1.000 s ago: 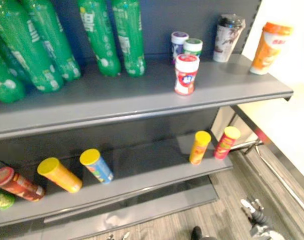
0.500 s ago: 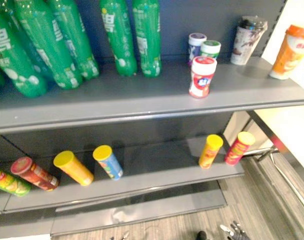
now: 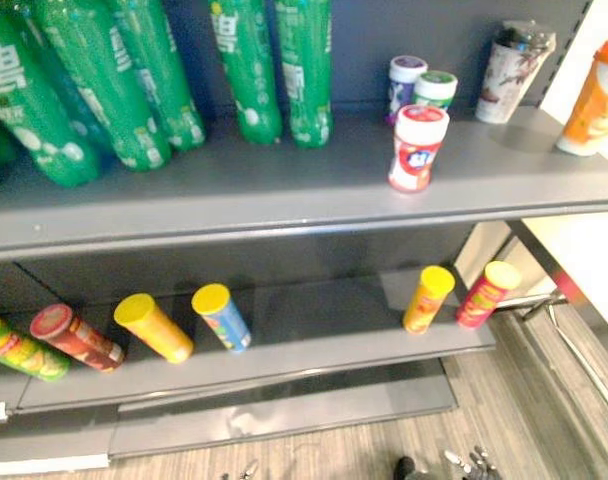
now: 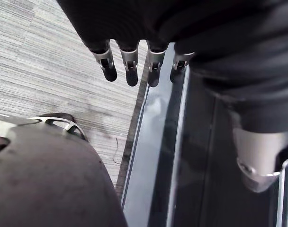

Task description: Put the gum and the chips on the shelf.

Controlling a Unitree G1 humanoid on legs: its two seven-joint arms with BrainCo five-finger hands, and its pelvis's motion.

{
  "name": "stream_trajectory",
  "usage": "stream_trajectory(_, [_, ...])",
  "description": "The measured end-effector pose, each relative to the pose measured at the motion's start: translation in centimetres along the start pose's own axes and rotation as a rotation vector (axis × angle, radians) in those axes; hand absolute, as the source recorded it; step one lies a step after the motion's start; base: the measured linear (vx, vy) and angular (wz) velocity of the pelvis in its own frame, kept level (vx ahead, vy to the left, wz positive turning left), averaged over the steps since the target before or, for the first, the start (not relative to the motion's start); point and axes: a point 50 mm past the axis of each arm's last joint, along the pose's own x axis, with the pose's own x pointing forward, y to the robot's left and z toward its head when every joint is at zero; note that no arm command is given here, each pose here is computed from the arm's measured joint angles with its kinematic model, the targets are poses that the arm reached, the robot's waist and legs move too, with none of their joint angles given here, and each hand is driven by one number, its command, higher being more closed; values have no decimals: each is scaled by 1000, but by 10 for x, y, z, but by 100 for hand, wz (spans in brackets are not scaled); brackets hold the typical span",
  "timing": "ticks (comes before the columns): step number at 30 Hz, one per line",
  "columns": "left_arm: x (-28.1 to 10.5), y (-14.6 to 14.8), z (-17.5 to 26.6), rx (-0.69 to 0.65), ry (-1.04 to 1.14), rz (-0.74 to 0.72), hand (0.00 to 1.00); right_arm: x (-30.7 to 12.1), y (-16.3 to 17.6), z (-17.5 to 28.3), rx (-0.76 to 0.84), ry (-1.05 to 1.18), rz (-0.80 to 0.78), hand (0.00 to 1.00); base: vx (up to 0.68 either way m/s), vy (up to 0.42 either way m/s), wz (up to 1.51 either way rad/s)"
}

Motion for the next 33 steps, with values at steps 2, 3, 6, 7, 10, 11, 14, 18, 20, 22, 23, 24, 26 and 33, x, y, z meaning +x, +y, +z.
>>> stream_trajectory(2, [2, 0, 4, 39, -4, -11, 0, 0, -1, 0, 29, -4, -27, 0, -59, 17, -29])
stream_trajectory(3, [3, 0, 6, 71, -7, -22, 0, -1, -2, -1, 48, -6, -44, 0, -76, 23, -36])
stream_trajectory(6, [3, -1, 8, 103, -5, -51, 0, -7, -8, -10, 85, 10, -81, 0, -121, 34, -62])
stream_trajectory(7, [2, -3, 8, 101, -10, -56, 0, -6, -10, -6, 83, -13, -86, 0, -258, 73, -136])
stream_trajectory(10, [1, -2, 6, 95, -8, -52, 0, -1, -7, 4, 100, -50, -80, 0, -227, 38, -132])
stream_trajectory(11, [1, -1, 7, 90, -11, -48, 0, -1, -8, 4, 105, -51, -82, 0, -119, -7, -120])
stream_trajectory(14, [1, 5, 7, 35, -12, -21, 0, 4, 2, 11, 96, -74, -37, 0, 39, -102, -136])
stream_trajectory(18, [2, 3, 11, -4, -46, -11, 0, 10, 14, 26, 73, -132, 17, 0, -94, -203, -129])
stream_trajectory(20, [3, -1, 15, -15, -65, -12, 0, 11, 20, 27, 63, -130, 41, 0, -67, -110, -61])
stream_trajectory(22, [3, 4, 17, -15, -74, 8, 0, 7, 21, 15, 55, -88, 58, 0, -38, -171, -38])
stream_trajectory(23, [3, 4, 15, -17, -69, 13, 0, 7, 21, 16, 45, -92, 61, 0, -62, -132, -41])
stream_trajectory(24, [3, 3, 14, -19, -66, 15, 0, 8, 22, 19, 17, -99, 68, 0, -88, -117, -19])
stream_trajectory(26, [3, 3, 14, -16, -66, 14, 0, 9, 22, 20, 12, -91, 65, 0, -105, -82, -8])
stream_trajectory(33, [2, -4, 15, 11, -69, -11, 0, 8, 11, 19, 46, -79, -32, 0, -87, -19, 1])
